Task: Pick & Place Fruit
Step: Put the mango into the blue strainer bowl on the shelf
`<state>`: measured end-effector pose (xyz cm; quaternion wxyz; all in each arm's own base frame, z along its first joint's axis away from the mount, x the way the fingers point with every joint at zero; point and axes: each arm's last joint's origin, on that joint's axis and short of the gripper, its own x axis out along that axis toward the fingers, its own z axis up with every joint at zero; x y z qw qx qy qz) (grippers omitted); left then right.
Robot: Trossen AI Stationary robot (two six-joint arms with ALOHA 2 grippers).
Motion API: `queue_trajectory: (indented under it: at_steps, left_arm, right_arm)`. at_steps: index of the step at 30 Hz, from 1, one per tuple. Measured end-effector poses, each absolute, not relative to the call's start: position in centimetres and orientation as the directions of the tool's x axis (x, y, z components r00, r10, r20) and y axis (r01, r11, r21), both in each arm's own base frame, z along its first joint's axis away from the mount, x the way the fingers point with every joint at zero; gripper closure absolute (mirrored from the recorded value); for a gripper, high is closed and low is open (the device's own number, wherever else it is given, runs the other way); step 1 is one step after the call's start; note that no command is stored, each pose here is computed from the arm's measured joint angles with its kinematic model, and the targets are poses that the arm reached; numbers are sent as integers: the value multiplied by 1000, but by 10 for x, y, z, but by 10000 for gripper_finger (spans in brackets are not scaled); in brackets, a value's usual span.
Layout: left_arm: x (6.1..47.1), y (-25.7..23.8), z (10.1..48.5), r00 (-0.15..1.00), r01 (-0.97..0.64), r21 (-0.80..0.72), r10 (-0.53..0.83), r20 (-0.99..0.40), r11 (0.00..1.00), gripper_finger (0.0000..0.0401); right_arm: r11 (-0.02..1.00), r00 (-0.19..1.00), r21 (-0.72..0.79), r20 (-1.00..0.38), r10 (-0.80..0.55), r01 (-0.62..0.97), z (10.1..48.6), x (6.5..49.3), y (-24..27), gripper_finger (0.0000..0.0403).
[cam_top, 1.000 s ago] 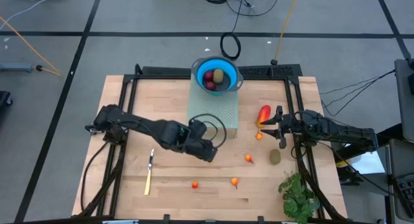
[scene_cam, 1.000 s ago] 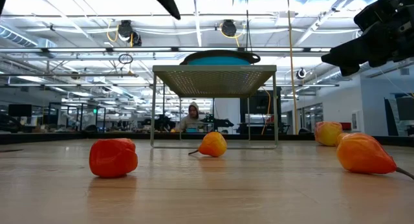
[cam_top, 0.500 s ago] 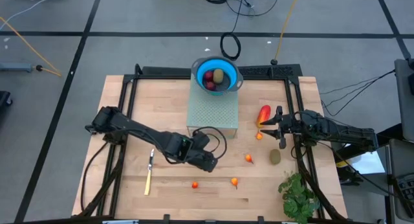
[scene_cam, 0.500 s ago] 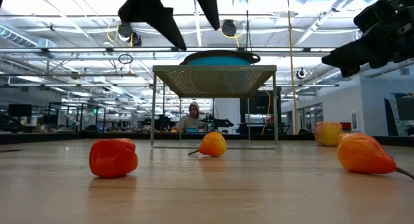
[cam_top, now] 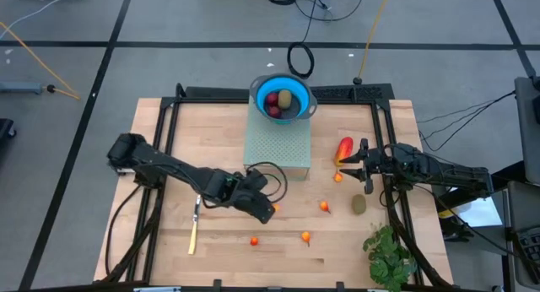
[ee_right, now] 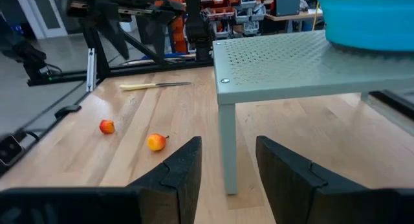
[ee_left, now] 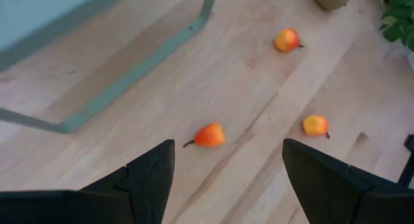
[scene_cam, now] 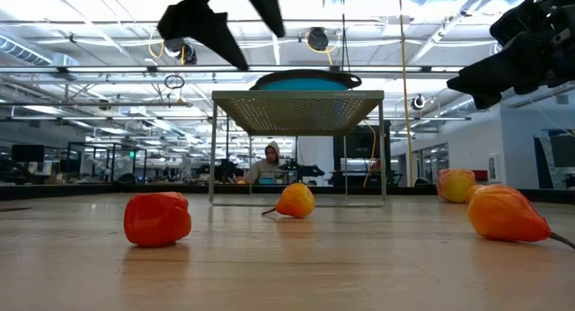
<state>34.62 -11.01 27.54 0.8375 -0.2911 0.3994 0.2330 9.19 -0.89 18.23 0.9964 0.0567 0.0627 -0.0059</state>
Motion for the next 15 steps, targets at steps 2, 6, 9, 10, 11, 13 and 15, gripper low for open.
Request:
queue_trajectory:
  at_steps: [2, 6, 9, 10, 11, 13, 15]
  left_arm:
    - [337, -107, 277, 598, -610, -323, 153, -787, 723, 114]
    - [320, -101, 272, 641, -582, -361, 139, -755, 729, 114]
    - [305, -96, 268, 673, -558, -388, 126, -729, 733, 114]
    - [300, -94, 267, 684, -550, -398, 122, -720, 734, 114]
    - [296, -93, 266, 693, -542, -406, 118, -711, 735, 114]
    - [287, -90, 261, 699, -532, -406, 116, -705, 743, 114]
    - [279, -87, 259, 727, -503, -423, 103, -679, 754, 114]
  right_arm:
    - [989, 992, 143, -126, -5, 23, 182, 92, -9, 264]
    - [982, 992, 187, -125, -5, 28, 182, 92, -9, 264]
    - [982, 994, 187, -106, -5, 25, 184, 92, -9, 264]
    - [982, 995, 188, -97, -5, 24, 185, 92, -9, 264]
    - [980, 996, 196, -85, -6, 23, 186, 92, -9, 264]
    - [973, 998, 230, -57, -14, 27, 189, 92, -9, 264]
    - [960, 998, 277, -41, -42, 52, 191, 93, -10, 264]
